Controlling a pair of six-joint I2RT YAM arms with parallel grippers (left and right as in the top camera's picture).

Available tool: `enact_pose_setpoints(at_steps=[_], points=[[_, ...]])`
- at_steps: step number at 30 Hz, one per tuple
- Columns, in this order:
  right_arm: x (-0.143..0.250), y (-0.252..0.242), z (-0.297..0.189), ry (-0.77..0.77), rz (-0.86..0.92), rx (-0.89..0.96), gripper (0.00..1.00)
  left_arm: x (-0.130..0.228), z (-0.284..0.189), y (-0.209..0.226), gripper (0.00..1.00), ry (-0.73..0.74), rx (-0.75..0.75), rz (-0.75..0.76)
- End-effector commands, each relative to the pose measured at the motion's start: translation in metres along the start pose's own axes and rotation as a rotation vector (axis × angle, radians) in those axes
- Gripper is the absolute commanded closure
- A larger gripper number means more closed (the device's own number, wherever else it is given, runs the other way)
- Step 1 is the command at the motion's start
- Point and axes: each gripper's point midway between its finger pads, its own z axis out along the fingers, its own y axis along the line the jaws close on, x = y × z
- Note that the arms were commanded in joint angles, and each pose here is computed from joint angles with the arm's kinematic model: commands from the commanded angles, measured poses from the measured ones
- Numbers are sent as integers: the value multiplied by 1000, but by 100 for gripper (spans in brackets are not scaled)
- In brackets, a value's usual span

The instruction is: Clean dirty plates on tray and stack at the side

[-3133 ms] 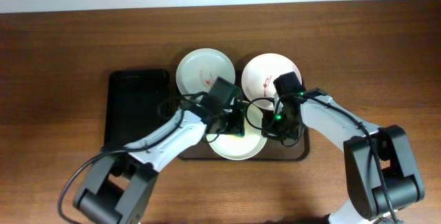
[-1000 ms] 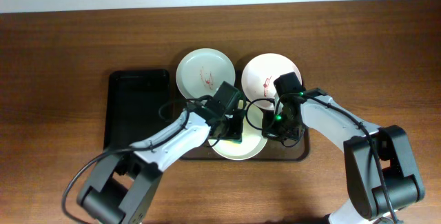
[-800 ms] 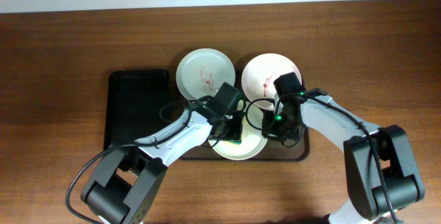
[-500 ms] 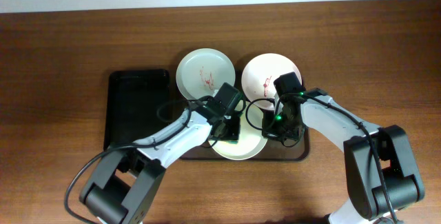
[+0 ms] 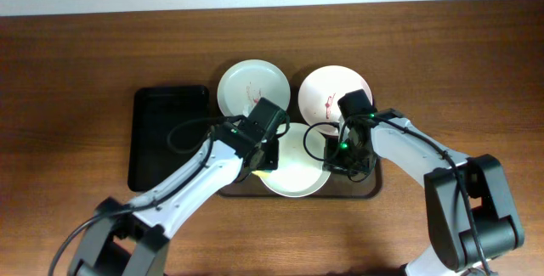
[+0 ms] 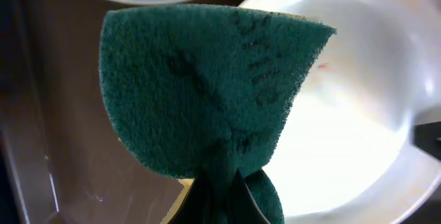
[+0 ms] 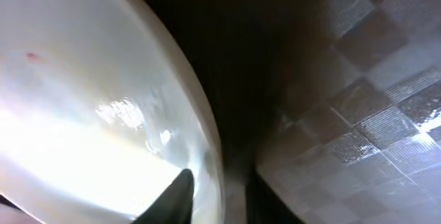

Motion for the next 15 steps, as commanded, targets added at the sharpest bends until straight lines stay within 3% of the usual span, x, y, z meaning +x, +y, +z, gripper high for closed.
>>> enact_pose_setpoints(at_steps=[1,6,11,15], points=[[-1,-6,-1,-15,0,31,70,-10,-16,0,100,-60,21,7],[-1,-6,0,-15,0,31,70,-14,-17,-12,100,-72,79,7],[-1,-6,0,-15,0,31,91,-17,-11,-20,100,-68,117,-30],[-3,-9,0,-23,1,49,93,-14,4,-36,100,-22,192,-71]])
